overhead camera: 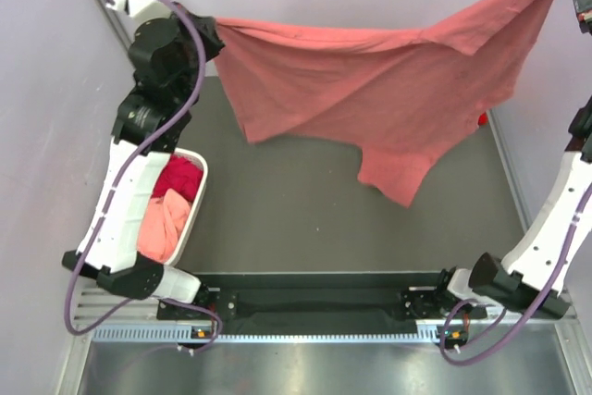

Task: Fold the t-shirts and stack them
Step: Flatten the tshirt out

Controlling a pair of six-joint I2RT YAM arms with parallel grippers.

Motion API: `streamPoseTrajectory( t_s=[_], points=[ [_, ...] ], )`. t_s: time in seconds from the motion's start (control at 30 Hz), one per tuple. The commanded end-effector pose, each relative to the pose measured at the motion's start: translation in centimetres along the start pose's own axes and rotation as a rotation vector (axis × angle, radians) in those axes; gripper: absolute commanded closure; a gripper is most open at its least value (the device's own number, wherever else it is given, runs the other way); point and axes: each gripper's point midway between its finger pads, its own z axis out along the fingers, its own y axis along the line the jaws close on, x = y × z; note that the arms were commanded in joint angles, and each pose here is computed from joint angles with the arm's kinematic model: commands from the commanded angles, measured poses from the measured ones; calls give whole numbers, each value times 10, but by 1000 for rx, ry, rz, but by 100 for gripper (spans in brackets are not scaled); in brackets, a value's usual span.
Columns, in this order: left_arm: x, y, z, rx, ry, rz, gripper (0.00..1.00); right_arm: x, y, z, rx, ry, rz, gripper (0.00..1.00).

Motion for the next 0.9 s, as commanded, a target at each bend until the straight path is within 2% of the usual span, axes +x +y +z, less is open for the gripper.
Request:
streamPoseTrajectory(
  t_s=[0.0, 0.17, 0.27, 0.5, 0.67, 0.77, 0.87],
  points=[
    [-58, -4, -48, 71, -109, -73, 100, -4, 77, -37, -103, -36, -143, 100],
    [-82, 1, -86, 102, -147, -97, 100, 1, 121, -64, -131, -45, -179, 100],
    [-98, 3, -114, 131, -163, -121, 100, 2, 171, -90, -185, -69, -212, 100],
    [-134, 27, -184, 163, -216, -164, 100, 15, 237, -139, -266, -101, -191, 100],
    [-142, 39, -196, 125, -231, -152, 100, 14, 236, -145, -254, -110, -151, 100],
    [-134, 35, -183, 108, -206, -142, 100, 12, 220, -136, -230, -97, -126, 100],
    [-113, 25, -157, 95, -147, -134, 100, 13, 186, -118, -165, -75, -115, 100]
  ],
)
